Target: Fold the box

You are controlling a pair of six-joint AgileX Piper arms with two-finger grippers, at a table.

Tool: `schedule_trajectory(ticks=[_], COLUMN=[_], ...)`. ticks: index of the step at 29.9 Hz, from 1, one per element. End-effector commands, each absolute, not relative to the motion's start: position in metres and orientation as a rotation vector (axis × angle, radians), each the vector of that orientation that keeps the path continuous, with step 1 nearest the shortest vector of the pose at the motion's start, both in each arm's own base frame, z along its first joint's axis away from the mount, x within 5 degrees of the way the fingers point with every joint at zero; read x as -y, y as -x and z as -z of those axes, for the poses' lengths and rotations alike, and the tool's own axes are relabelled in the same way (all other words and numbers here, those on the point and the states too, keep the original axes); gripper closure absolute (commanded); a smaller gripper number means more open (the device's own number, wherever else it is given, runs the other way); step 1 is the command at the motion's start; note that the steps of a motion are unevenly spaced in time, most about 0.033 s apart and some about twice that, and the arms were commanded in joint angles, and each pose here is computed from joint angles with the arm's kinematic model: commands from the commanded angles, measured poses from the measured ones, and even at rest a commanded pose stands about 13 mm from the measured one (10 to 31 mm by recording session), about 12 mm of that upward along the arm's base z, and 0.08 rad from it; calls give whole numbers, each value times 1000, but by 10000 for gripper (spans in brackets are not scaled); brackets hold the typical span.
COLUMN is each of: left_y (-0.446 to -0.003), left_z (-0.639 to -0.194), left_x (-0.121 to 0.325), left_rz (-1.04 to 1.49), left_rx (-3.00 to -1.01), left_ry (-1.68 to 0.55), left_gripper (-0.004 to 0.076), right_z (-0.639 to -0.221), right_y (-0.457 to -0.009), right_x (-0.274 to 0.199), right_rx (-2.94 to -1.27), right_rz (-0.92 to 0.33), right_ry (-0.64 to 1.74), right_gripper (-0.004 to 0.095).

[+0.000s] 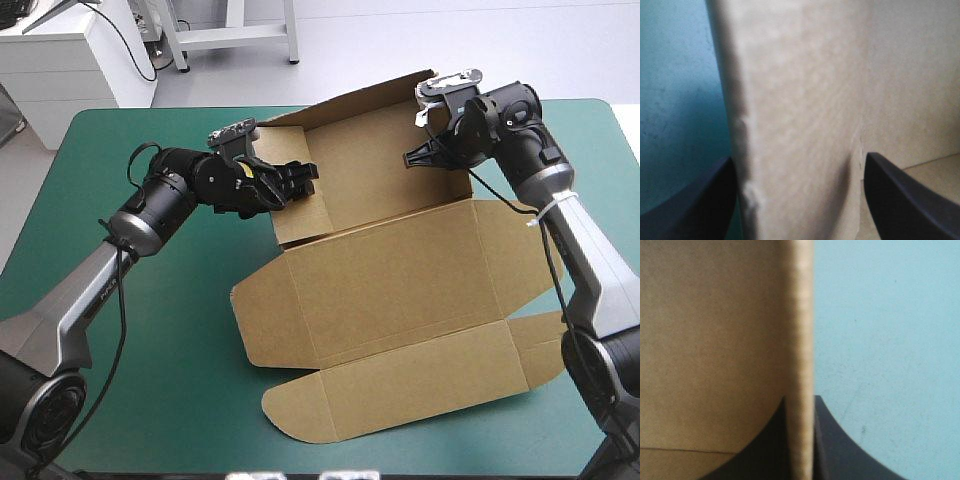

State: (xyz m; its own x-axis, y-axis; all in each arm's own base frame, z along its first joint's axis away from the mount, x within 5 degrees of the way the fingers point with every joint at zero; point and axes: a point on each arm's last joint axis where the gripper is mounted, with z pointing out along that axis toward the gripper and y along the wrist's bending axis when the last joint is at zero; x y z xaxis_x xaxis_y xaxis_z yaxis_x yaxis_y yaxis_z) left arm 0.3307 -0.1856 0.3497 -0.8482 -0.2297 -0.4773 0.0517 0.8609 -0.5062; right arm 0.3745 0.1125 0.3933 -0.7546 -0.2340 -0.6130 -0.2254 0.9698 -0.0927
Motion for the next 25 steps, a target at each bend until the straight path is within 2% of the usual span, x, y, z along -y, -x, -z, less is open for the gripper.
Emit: schedule_trajectory(ticks=[1,5,14,16,19,25], left_y=[-322,-315,-299,-293,-287,-284], left_z=[-377,-377,-386,-392,-397,-399], left_x=[188,200,208,205,203,208], left_rz=[786,716,550,499,426,420], left_rx=[-2384,-2371,-2312,-2287,-2253,-2236], left_ry=[236,164,179,215,243,142], left_gripper=[253,287,396,483,731,728], right_z=[-426,-426,-426,-426,-426,-426], right_y=[-365,-364,-365,-365,-365,-365], right_x=[-110,-110,-110,-110,-110,-110], right_rx=[-2315,-2317,-2315,-2315,-2311,-2317], right_rz=[-15,-15,-16,-16,-17,-26], right_ry=[306,306,306,306,306,288], right_gripper=[923,923,923,923,923,923])
